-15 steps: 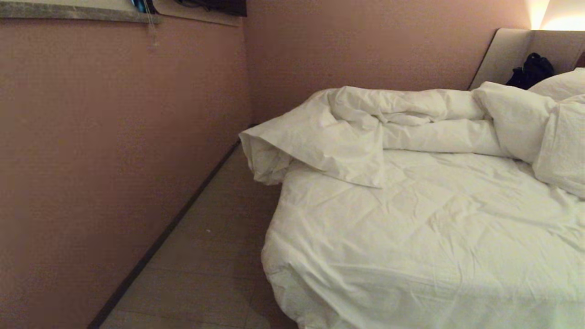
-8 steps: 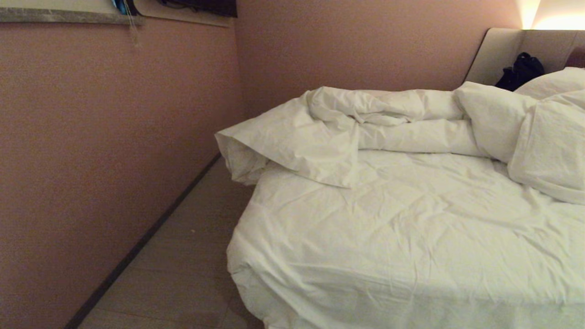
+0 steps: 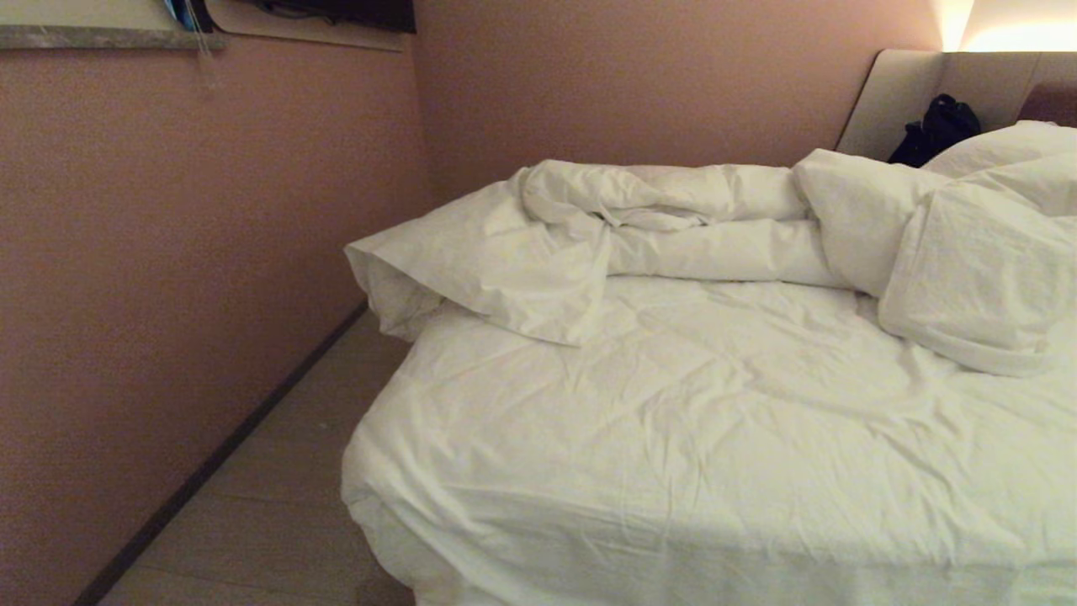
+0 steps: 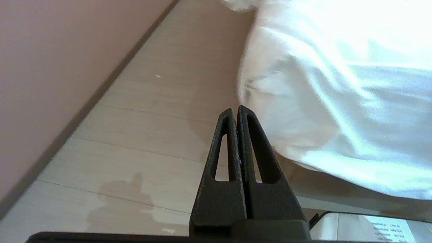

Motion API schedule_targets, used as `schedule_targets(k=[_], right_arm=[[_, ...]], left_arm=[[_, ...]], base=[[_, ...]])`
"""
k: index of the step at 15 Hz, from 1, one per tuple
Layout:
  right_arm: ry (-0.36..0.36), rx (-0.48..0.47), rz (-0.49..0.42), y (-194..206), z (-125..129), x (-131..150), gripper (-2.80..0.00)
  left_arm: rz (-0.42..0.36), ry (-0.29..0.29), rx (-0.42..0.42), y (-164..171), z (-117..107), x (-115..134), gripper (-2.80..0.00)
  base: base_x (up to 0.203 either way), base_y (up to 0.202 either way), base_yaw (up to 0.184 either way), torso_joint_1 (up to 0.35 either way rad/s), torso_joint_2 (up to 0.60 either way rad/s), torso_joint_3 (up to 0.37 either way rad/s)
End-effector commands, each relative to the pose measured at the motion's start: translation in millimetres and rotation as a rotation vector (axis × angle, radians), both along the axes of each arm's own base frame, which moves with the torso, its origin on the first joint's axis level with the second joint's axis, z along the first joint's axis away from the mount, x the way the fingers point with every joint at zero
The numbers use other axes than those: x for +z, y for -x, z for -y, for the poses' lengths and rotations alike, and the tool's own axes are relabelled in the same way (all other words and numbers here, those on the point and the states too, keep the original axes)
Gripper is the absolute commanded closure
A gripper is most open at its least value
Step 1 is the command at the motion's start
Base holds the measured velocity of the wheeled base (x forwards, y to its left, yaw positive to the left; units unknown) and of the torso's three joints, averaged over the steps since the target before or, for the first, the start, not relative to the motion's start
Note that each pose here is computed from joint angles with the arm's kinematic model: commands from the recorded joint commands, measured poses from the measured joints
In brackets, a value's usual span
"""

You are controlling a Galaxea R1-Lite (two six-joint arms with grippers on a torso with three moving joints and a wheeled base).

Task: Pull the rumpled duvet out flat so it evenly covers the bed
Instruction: Hold the folded corner of the quilt

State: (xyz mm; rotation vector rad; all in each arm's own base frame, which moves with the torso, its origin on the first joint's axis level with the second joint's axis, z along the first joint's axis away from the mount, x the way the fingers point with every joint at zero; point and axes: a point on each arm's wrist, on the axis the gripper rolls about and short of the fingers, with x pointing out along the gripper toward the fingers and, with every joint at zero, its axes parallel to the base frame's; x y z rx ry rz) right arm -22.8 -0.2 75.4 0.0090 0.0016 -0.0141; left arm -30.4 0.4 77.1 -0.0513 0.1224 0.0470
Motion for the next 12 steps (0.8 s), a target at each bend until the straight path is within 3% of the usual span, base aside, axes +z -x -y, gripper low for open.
schedule_targets(k=[1,12], right_arm=[[0.000,0.000,0.000,0.0,0.0,0.0,0.00],[0.003,0.000,0.000,0.0,0.0,0.0,0.00]], left_arm=[[-0.001,0.001,0.001,0.0,0.0,-0.1,0.00],[-0.002,-0.001,0.001,0.1,0.0,-0.3,0.00]], base=[[0.000,-0.195,0.000,0.010,0.01,0.002],[0.000,-0.195,0.000,0.002,0.00,0.004]])
